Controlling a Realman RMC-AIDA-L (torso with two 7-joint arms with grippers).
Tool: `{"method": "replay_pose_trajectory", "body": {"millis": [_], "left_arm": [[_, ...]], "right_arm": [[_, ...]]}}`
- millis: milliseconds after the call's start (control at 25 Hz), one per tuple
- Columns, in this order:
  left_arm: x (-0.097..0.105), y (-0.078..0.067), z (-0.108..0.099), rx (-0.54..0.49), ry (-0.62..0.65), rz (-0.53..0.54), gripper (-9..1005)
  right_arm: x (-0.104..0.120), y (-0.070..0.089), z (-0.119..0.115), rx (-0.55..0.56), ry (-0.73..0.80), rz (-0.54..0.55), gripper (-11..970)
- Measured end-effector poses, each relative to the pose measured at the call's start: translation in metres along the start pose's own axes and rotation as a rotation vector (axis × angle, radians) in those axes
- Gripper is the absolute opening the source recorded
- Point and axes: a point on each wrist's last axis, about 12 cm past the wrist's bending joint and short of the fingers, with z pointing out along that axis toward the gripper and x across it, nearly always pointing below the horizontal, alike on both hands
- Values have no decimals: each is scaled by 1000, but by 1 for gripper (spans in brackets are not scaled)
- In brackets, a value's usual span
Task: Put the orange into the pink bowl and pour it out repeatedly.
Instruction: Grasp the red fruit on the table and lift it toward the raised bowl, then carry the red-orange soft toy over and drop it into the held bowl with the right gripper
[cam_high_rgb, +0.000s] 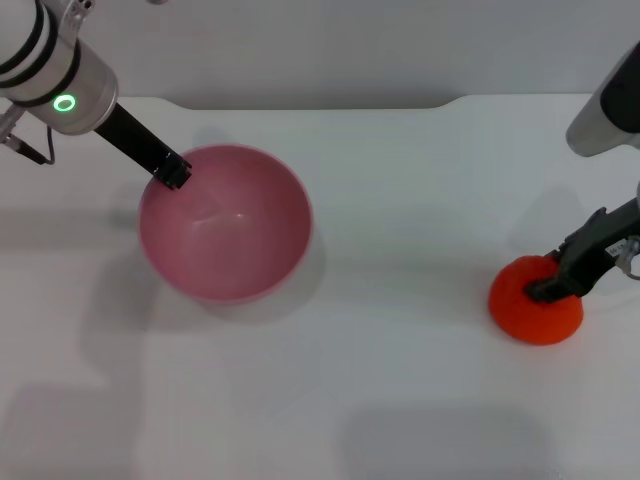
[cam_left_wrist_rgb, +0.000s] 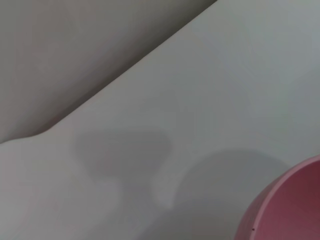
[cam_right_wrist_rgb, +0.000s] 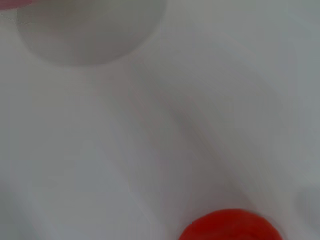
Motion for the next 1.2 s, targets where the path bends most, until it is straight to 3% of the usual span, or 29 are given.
{"method": "replay_pose_trajectory", "body": {"millis": [280,520,640,880,1040,1200], "left_arm": [[0,1,-1,-10,6,2,45],[-1,1,-2,-12,2,3,45],[-1,1,-2,-12,2,4,45],[-1,0,-2,-10,3,10,46],[-1,-3,1,-1,7,15,46],[-4,-5,1,4,2,17,46]], "right_arm": [[-3,3,2,1,8,-25,460],[-6,1,-5,20,-12,-17,247],[-12,-2,-26,94,-75,0,206],[-34,0,-92,259,-321,8,143],[-51,20,-124,232,-523,-62,108],[-65,45,-135,124,-657,-182,72]]}}
